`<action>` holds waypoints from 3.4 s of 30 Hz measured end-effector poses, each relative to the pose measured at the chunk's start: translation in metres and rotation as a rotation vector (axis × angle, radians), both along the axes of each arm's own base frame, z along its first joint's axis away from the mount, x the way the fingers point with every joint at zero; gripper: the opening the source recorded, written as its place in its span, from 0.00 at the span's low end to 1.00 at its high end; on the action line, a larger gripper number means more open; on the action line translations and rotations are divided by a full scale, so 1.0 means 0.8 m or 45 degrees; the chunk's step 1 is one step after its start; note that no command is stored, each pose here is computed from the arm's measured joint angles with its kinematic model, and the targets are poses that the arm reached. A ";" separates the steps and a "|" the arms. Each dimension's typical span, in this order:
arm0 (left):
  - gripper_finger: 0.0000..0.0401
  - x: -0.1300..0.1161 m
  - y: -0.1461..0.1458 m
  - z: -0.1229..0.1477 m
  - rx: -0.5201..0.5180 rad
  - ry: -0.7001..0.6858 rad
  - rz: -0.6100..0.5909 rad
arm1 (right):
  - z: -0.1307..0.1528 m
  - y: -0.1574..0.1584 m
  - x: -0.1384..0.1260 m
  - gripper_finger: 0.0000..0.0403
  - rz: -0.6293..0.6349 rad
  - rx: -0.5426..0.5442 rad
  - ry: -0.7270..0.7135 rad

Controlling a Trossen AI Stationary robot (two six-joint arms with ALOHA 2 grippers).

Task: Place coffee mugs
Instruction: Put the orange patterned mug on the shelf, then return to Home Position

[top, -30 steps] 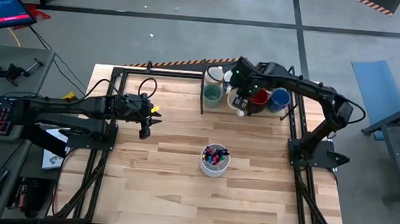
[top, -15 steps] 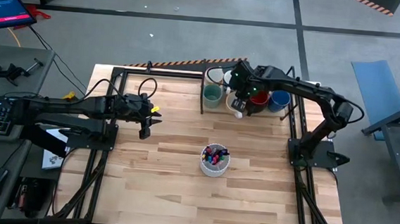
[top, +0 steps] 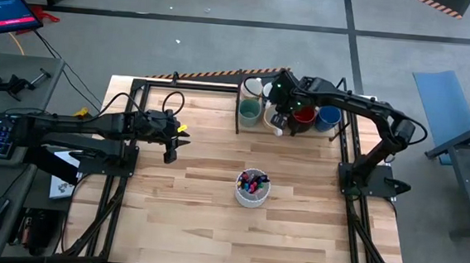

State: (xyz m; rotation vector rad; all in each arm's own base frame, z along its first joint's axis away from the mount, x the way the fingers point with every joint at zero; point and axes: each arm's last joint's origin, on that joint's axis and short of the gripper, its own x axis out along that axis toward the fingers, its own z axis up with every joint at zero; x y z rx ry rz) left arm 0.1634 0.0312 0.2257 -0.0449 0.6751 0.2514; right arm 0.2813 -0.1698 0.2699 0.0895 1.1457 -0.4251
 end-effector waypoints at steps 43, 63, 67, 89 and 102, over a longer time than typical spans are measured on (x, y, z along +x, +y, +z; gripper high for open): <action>0.26 0.000 0.000 0.000 -0.002 0.000 0.001 | 0.002 -0.007 0.001 0.09 0.049 -0.063 -0.013; 0.26 0.000 0.000 0.000 -0.001 0.000 0.001 | -0.019 -0.017 0.004 0.10 0.031 -0.039 0.076; 0.26 0.000 0.000 0.000 -0.001 0.000 0.001 | -0.019 -0.017 0.004 0.14 0.029 -0.036 0.080; 0.26 0.000 0.000 0.000 -0.018 -0.002 0.014 | 0.062 -0.005 0.001 0.28 -0.083 -0.009 0.118; 0.26 0.000 0.000 0.000 -0.060 -0.016 0.050 | 0.104 0.057 -0.010 0.28 0.025 0.152 0.137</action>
